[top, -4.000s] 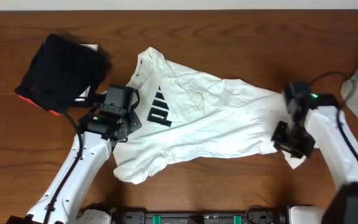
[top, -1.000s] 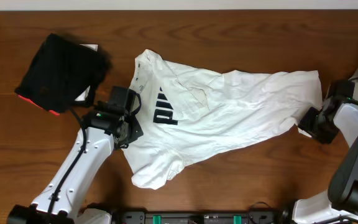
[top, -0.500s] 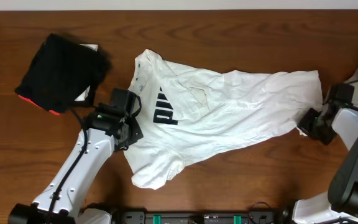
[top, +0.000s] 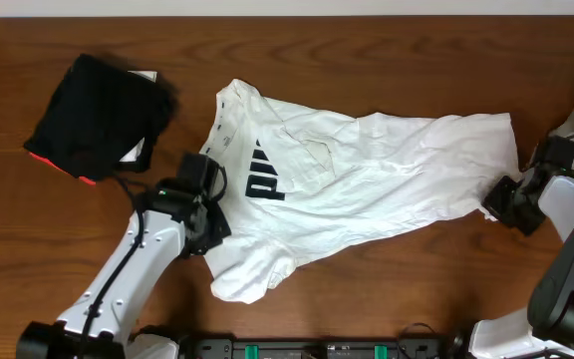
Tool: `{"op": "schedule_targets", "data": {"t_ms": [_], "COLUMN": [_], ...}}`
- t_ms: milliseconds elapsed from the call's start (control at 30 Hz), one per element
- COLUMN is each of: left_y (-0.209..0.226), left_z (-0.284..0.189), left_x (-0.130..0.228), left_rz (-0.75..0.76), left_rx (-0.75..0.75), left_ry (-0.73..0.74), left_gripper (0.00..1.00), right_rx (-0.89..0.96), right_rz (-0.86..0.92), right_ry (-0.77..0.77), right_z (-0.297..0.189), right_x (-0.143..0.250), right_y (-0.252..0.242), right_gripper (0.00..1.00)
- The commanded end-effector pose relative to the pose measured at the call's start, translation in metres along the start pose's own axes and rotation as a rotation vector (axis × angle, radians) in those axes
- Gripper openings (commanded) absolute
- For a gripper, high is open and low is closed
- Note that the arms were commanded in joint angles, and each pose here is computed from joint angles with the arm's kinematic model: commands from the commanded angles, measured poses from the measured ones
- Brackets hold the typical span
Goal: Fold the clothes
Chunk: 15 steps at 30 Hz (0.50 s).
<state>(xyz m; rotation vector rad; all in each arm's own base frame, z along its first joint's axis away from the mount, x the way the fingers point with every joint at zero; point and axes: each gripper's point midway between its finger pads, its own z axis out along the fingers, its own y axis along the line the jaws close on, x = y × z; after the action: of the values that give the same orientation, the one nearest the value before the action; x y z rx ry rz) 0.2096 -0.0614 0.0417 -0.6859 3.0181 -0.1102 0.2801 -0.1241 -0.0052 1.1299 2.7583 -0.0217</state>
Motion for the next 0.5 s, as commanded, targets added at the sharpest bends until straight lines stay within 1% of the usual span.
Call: {"op": "schedule_targets", "data": {"t_ms": [0,233,467], "left_y": [-0.006,0.002,0.005], "left_z": [0.007,0.018,0.035], "left_x": [0.019,0.029,0.031], "left_rz": [-0.028,-0.037,-0.055], "left_rx": [0.052,0.034,0.05], "left_ry": [0.1,0.124,0.104], "left_gripper": [0.13,0.13,0.13], "right_rx": [0.035,0.037,0.054], "right_rz": [0.006,0.006,0.005], "right_ry": [0.034,0.039,0.05], "right_z": [0.006,0.007,0.006], "right_x": [0.012,0.013,0.016], "right_y": [-0.011,-0.012,-0.015], "right_gripper": [0.01,0.01,0.01]}}
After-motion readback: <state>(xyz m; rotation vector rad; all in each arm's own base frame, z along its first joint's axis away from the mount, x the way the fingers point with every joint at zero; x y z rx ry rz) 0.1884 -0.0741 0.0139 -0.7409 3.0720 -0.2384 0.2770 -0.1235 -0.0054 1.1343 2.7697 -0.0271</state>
